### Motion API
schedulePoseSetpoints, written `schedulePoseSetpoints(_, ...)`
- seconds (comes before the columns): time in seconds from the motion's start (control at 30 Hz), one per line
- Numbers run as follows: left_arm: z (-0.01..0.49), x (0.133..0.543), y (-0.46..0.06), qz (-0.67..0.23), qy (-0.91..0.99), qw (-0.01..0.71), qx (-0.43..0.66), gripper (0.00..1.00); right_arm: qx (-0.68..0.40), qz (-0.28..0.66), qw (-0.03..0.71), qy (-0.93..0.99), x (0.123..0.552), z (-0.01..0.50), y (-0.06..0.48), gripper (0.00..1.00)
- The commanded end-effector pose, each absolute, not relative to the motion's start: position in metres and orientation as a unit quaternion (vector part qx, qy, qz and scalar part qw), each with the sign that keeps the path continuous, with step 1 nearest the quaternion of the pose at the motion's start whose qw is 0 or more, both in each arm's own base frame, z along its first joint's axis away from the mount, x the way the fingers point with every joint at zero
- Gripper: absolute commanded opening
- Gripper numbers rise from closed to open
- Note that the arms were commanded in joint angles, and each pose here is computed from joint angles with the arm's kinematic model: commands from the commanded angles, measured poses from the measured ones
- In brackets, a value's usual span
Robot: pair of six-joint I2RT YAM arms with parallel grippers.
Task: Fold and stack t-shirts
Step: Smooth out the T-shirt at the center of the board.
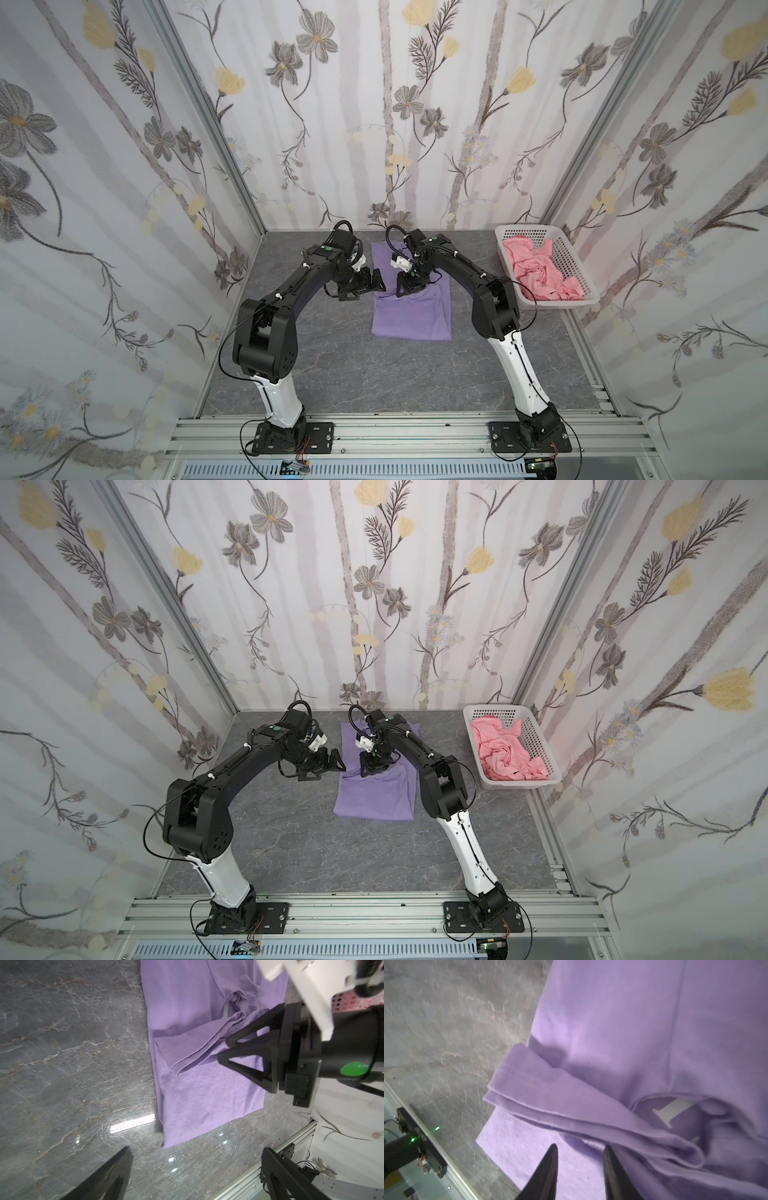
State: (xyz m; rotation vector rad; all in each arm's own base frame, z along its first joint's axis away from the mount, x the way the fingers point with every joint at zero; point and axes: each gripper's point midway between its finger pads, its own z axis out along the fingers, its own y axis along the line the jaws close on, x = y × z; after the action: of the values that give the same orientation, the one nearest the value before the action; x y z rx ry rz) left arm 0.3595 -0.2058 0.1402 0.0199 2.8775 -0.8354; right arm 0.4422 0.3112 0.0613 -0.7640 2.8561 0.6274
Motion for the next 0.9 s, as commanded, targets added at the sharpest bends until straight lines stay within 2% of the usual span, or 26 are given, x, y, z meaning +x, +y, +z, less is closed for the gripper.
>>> schedulePoseSetpoints(0.0, 0.143, 0.357, -0.204, -0.276, 0.958, 0.077, 0.015, 1.0, -0.23, 0.178, 0.089, 0.953, 0.465, 0.067, 0.3, 0.36)
schedulePoseSetpoints(0.1, 0.145, 0.355, -0.204, -0.277, 0.957, 0.078, 0.015, 1.0, -0.21, 0.154, 0.114, 0.959, 0.487, 0.07, 0.284, 0.36)
schedulePoseSetpoints(0.23, 0.151, 0.351, -0.211, -0.302, 0.95, 0.076, 0.022, 1.0, -0.197, 0.191, 0.118, 0.954, 0.491, 0.086, 0.278, 0.36)
schedulePoseSetpoints(0.37, 0.127, 0.342, -0.214, -0.309, 0.95, 0.054, 0.016, 1.0, -0.188, 0.171, 0.126, 0.959, 0.486, 0.103, 0.261, 0.35)
schedulePoseSetpoints(0.53, 0.089, 0.342, -0.223, -0.306, 0.952, 0.023, 0.016, 1.0, -0.155, 0.171, 0.17, 0.958, 0.49, 0.157, 0.228, 0.35)
schedulePoseSetpoints(0.7, 0.073, 0.357, -0.235, -0.312, 0.95, 0.018, 0.021, 1.0, -0.144, 0.162, 0.218, 0.952, 0.485, 0.208, 0.199, 0.37)
schedulePoseSetpoints(0.87, 0.073, 0.377, -0.247, -0.321, 0.946, 0.021, 0.03, 1.0, -0.147, 0.154, 0.213, 0.954, 0.469, 0.213, 0.187, 0.37)
